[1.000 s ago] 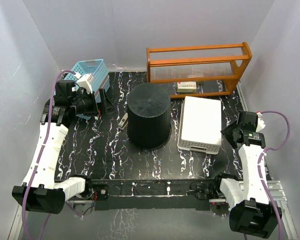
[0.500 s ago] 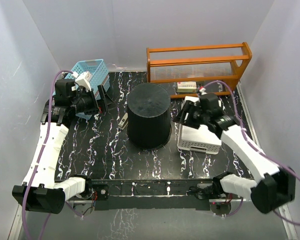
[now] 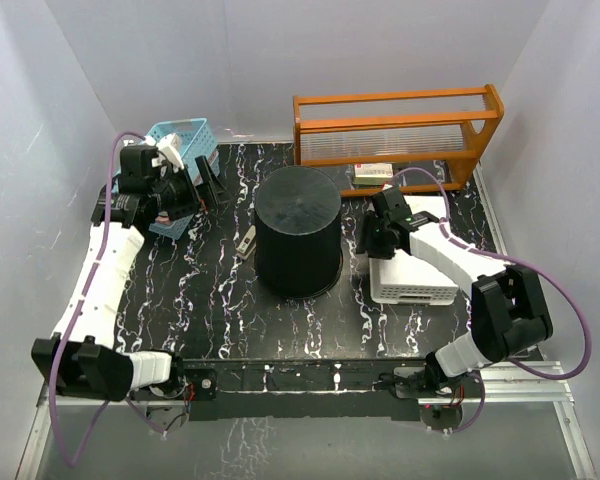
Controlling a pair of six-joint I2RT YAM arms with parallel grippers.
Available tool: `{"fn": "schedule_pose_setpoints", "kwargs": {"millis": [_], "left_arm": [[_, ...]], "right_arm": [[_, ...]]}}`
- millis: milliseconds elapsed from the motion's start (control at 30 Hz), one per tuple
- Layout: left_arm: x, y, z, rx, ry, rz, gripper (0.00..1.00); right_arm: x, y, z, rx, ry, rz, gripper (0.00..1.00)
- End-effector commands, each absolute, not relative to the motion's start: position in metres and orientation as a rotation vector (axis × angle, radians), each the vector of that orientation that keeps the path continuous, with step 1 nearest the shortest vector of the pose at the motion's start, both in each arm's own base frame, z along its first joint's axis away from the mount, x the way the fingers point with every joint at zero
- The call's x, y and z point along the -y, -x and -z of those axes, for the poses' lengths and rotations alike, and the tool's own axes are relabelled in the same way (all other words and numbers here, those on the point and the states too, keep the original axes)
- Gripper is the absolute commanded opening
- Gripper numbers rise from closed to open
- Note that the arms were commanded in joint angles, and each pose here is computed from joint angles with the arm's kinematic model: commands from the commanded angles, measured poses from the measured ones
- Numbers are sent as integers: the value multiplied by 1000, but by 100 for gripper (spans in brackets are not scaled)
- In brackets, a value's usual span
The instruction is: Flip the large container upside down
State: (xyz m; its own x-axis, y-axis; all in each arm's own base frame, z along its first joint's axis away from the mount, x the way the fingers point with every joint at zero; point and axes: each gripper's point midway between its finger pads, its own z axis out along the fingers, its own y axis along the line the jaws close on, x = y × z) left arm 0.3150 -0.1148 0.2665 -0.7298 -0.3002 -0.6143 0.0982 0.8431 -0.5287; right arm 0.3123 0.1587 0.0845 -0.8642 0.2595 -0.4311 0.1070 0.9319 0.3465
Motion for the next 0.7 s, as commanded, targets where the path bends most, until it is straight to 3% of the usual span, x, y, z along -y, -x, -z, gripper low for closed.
{"fn": "schedule_pose_setpoints", "kwargs": {"millis": [0,300,667], "left_arm": [[124,-336,-283,-2255,102,701,98],[220,-338,-256,-2325,-96,773,97],[352,-292,-226,-2350,-283,1008,98]], "right_arm": [[-98,-328,-109,-2465,-387,-105,38],[-72,-304,-175,-2309,-463,-198,44],[-54,-262,-335,-1900,-474,-352,53]]}}
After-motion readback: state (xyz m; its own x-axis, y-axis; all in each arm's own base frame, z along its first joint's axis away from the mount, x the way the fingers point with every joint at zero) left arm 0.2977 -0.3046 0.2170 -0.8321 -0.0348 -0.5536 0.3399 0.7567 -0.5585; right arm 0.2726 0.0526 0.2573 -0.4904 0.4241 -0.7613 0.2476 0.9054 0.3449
